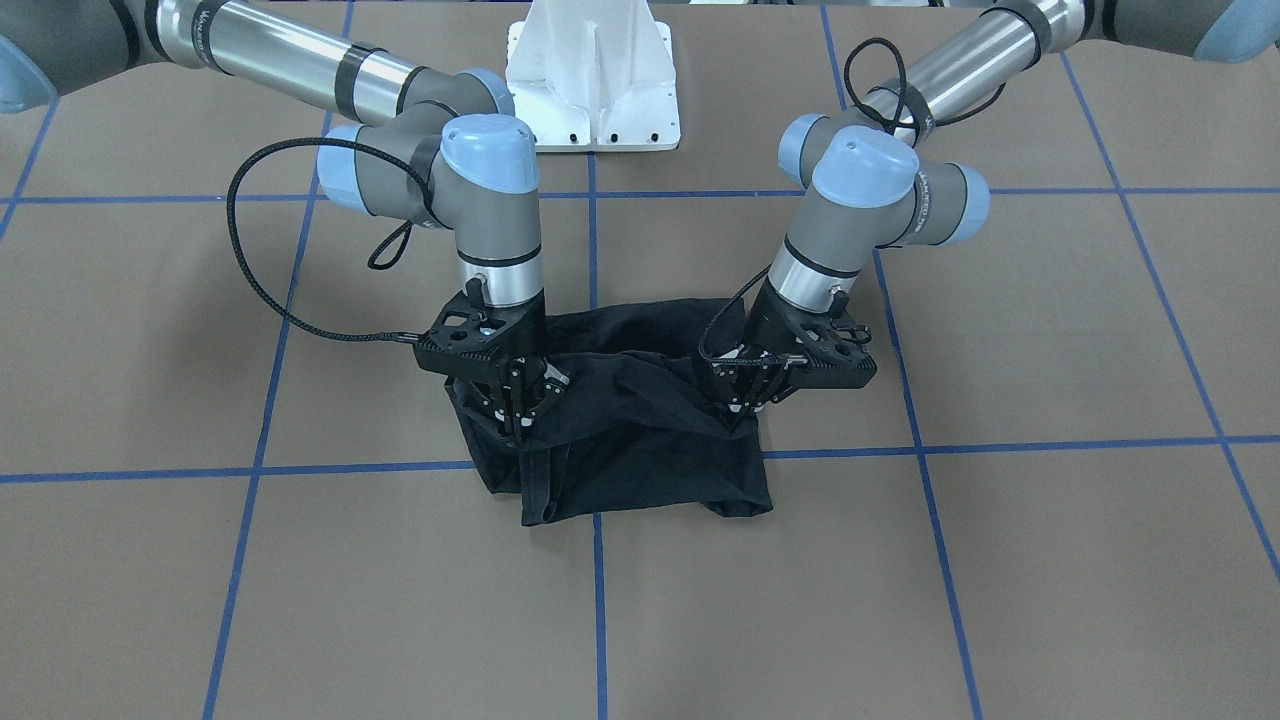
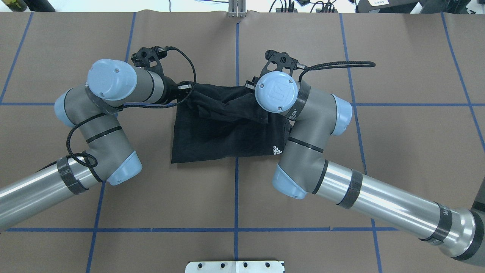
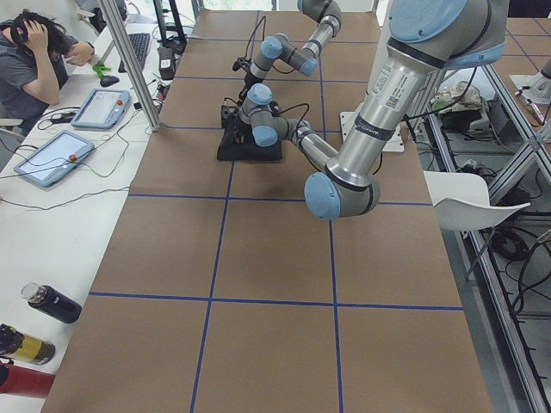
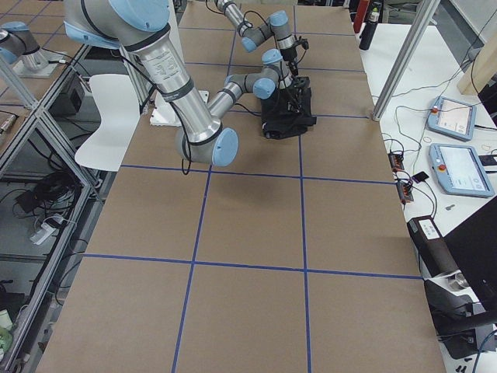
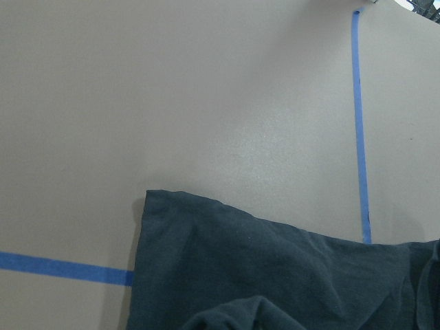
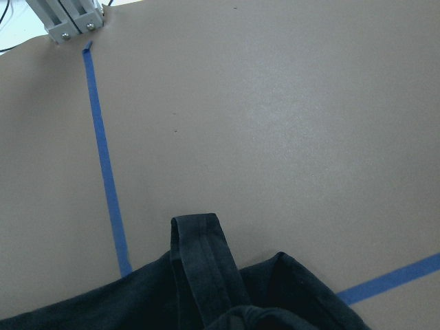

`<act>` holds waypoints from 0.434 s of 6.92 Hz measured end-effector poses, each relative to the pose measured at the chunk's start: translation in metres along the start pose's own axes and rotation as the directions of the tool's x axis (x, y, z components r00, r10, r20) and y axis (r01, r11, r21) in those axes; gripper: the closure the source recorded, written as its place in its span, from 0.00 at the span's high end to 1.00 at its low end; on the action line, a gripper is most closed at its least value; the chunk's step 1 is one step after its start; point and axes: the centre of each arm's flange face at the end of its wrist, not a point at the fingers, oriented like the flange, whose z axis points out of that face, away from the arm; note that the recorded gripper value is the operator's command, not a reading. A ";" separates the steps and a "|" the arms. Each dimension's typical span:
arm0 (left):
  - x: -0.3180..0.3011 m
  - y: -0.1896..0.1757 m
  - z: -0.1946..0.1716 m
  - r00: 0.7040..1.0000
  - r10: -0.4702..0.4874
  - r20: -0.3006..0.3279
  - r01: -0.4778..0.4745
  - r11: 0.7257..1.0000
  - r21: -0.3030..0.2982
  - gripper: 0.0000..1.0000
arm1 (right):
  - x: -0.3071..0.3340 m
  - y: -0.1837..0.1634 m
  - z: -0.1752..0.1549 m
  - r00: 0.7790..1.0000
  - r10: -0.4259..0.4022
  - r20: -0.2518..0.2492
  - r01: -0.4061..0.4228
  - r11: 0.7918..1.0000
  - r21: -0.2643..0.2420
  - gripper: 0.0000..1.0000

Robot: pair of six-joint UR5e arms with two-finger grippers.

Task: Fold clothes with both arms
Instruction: 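Lay the folded edge onto the far side of the shirt with both grippers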

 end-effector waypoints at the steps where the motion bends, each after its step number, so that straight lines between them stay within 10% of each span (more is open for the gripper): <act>1: -0.002 -0.012 -0.003 1.000 0.009 0.003 -0.009 1.000 0.014 0.00 | 0.002 -0.009 0.002 1.000 -0.004 -0.001 0.004 1.000 -0.003 0.00; 3: -0.004 -0.025 -0.006 1.000 0.018 0.008 -0.018 0.999 0.027 0.00 | 0.005 -0.016 0.004 1.000 -0.015 -0.005 0.015 1.000 -0.003 0.00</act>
